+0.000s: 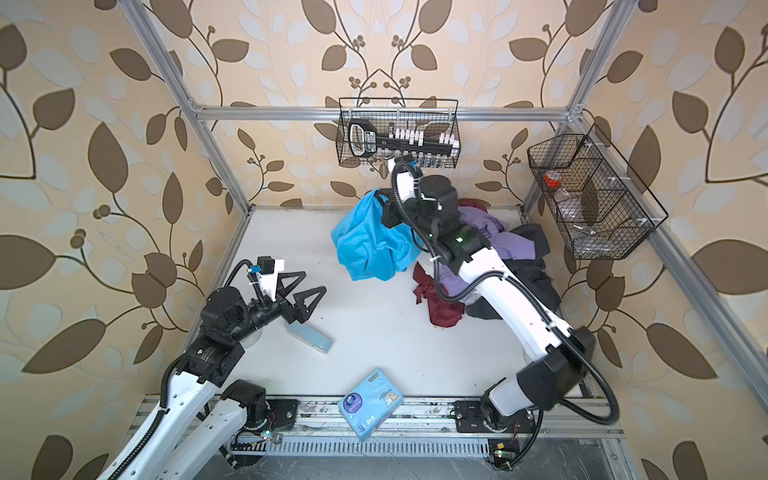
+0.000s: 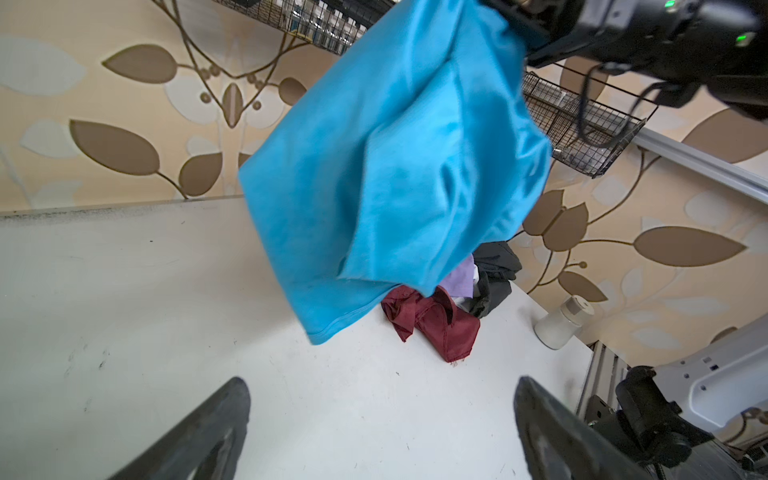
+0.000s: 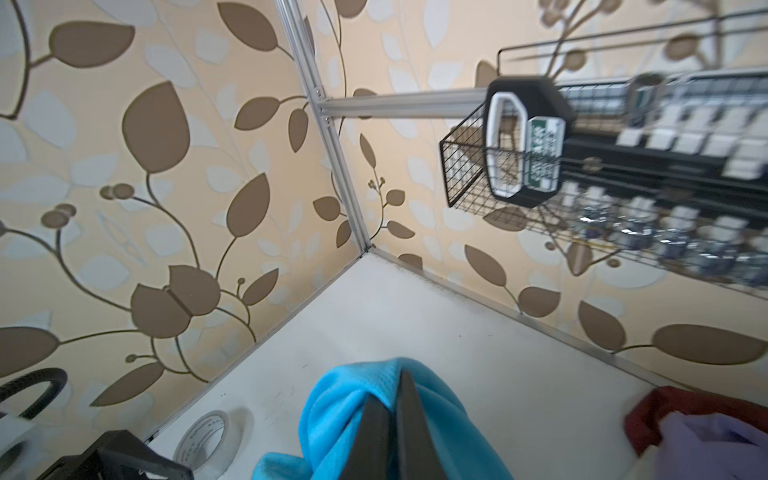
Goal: Pick out a specific cloth from the pile
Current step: 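Carry the teal cloth across toward the left gripper and lower it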
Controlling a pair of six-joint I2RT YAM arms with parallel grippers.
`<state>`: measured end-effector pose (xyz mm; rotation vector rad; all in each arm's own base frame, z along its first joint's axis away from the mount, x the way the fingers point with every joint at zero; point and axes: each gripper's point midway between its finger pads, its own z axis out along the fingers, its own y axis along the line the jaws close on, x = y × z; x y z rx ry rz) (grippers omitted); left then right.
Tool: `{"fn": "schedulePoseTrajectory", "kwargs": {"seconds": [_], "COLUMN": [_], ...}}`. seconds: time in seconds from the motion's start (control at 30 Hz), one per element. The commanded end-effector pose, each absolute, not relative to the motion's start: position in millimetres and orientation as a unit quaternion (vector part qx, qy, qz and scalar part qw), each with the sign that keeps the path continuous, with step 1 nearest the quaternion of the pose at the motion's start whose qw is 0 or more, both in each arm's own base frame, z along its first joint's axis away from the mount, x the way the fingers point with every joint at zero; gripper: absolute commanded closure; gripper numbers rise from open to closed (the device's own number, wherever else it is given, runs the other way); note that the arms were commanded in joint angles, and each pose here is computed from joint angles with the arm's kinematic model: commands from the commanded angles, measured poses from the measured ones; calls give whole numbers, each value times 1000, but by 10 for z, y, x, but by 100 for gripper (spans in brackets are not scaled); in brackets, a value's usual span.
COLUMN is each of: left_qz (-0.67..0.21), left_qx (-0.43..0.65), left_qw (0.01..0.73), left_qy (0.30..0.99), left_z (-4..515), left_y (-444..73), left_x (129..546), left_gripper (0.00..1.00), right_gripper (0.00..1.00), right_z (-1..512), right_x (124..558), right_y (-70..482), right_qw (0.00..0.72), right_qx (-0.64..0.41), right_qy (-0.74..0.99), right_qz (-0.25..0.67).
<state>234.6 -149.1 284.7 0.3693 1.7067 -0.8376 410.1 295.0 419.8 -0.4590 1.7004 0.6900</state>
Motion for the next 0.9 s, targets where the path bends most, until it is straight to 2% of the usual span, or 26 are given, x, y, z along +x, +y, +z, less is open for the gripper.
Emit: {"fn": "schedulePoseTrajectory", "kwargs": {"seconds": [0.0,0.2,0.43,0.5,0.7,0.87], "left_qz": [-343,-337,-321,-316,-311,-311], "left_qx": [156,154,140,136,128,126], "left_qw": [595,600,608,611,616,614], "left_qy": [709,709,713,713,712,714], "left_z": [2958,2966,2949,2950,2939,2926], "left_y": [-1453,-1433,-1374,-1353,-1325,-1321], "left_x": [2348,2358,2414,2425,2435,2441], "left_gripper": [1,1,1,1,1,1], "right_gripper": [100,100,100,97,90,84], "right_z": [4299,4071,3789,3536,2296,1451], "right_x": [4183,4548,4655,4725,5056,5147], "right_y": [3395,4212,4824,4912,5242,5286], "right_qw": [579,532,501,497,426,377], "right_qx": [-230,-279,-298,-289,-257,-227], "right_qy": [705,696,637,634,687,732], "right_qz": [339,393,504,518,529,520]}}
